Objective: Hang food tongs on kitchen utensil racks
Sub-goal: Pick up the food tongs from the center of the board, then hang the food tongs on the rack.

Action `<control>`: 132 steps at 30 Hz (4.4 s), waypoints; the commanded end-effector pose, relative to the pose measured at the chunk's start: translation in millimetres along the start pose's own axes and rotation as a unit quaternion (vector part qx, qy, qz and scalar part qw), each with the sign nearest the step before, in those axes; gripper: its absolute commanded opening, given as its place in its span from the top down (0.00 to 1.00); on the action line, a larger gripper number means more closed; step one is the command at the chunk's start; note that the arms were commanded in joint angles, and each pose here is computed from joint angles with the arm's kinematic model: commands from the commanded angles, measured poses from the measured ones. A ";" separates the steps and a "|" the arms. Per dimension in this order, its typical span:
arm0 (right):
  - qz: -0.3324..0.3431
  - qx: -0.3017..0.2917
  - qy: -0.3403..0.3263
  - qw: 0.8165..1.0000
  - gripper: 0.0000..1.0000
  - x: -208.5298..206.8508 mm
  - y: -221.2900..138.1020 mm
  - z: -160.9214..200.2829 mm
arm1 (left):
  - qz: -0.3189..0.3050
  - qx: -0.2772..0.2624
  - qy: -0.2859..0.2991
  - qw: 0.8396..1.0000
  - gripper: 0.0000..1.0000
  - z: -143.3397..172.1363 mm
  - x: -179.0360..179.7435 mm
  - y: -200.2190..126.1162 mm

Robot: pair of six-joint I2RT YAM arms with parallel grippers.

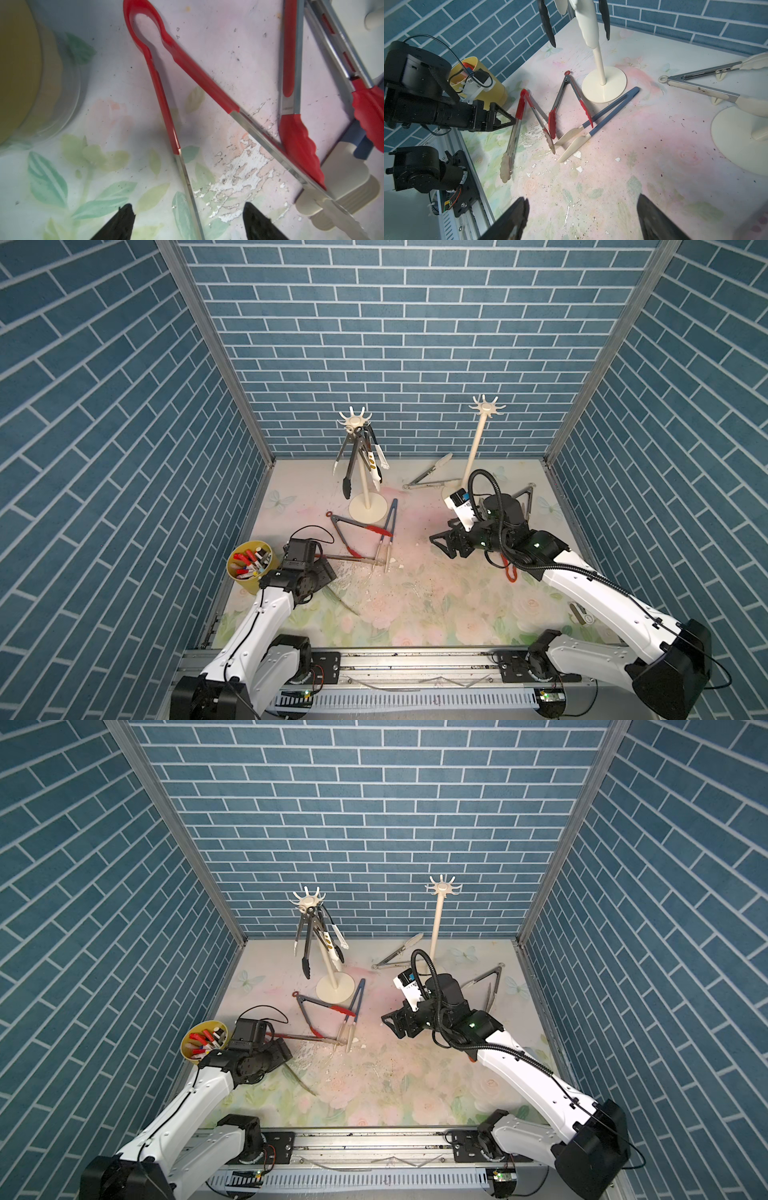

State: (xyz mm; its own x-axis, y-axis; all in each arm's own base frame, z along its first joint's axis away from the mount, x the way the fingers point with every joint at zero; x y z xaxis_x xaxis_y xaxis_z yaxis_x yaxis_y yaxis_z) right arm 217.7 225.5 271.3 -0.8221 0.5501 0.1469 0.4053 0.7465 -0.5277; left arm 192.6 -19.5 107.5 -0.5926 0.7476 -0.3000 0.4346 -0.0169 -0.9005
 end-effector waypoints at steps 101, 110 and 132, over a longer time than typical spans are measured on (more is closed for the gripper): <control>0.047 -0.070 -0.104 0.991 0.13 16.0 -77.1 -55.1 | 0.353 -0.389 0.428 0.735 1.00 -100.1 -137.9 -220.1; 0.037 -0.087 -0.129 0.987 0.14 22.5 -88.5 -68.7 | 0.398 -0.352 0.446 0.720 1.00 -120.6 -145.9 -220.2; 0.080 -0.111 -0.171 0.976 0.10 24.2 -119.0 -81.5 | 0.476 -0.279 0.434 0.712 0.99 -183.3 -158.2 -192.1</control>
State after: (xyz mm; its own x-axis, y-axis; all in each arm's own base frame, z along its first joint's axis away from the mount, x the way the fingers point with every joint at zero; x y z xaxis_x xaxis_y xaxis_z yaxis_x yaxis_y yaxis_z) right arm 188.2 185.2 396.8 -0.8138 0.5569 -0.1659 0.5779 0.7457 -0.3316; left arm 325.9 -11.6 370.3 0.6401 0.7427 -0.1967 0.7361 -0.6662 -0.1199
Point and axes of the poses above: each gripper's point midway between its finger pads, its own y axis out along the fingers, its own x axis along the line the jaws close on, z = x × y, the point moved 6 cm from there along -y, back along the fingers, and after that the axes turned 8 degrees about -y, right-handed, at the moved point
